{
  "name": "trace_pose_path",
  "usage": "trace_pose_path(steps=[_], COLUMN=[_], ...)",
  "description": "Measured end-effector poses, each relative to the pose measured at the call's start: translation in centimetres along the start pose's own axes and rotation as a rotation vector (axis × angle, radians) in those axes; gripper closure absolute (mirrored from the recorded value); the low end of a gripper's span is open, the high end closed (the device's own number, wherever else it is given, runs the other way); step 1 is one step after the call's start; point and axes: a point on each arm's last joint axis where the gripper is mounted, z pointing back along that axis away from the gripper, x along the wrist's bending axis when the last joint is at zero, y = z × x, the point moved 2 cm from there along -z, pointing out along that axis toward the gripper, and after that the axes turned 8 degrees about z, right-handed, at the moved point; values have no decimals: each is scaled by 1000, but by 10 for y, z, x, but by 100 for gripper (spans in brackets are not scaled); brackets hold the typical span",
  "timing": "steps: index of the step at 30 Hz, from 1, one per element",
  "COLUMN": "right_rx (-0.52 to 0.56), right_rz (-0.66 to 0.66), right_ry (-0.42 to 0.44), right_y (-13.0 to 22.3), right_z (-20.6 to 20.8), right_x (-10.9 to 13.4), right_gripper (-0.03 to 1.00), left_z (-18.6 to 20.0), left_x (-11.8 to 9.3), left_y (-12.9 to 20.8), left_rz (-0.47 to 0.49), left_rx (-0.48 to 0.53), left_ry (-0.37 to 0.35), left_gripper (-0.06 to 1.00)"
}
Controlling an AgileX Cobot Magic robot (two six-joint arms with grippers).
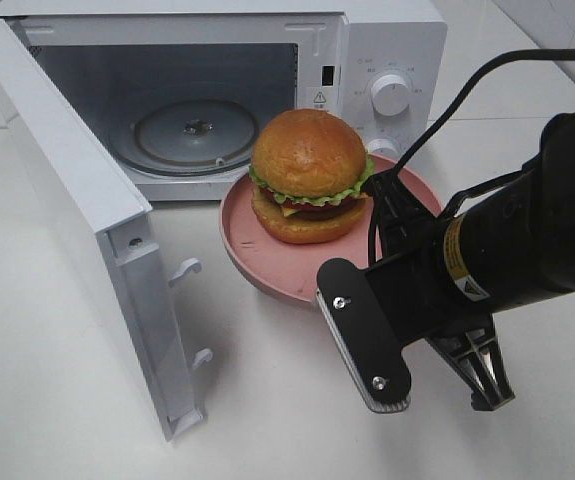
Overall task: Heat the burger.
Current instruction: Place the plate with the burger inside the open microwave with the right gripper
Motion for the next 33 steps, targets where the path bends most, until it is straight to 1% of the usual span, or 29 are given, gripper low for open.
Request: trace_pose_path(steps=[8,10,14,16,19,21,25,29,33], right_rx=[-39,-63,-92,-120,-129,-164,-186,-193,-192], right_rz=[59,75,95,127,126,118,118,136,134], right_ry=[-40,-61,-76,-85,-87,-81,-72,-46,-40], right_y=[13,17,19,24,25,30,32,31,31], right_z=[-4,-5,-6,-8,-8,-9,-9,-9,-9], right_x=[2,3,5,5,6,5,4,1,0], right_gripper=[90,90,90,90,90,90,90,90,90], left_z=[0,0,0,0,0,0,0,0,0], left_x=[0,0,0,0,0,0,0,0,0], left_y=[0,0,0,0,0,0,0,0,0], left_rz=[0,0,0,0,0,0,0,0,0], left_rx=[0,0,0,0,0,0,0,0,0], left_ry=[0,0,0,0,0,0,0,0,0], left_gripper=[-5,-5,-5,-5,-5,-5,-5,-5,-5])
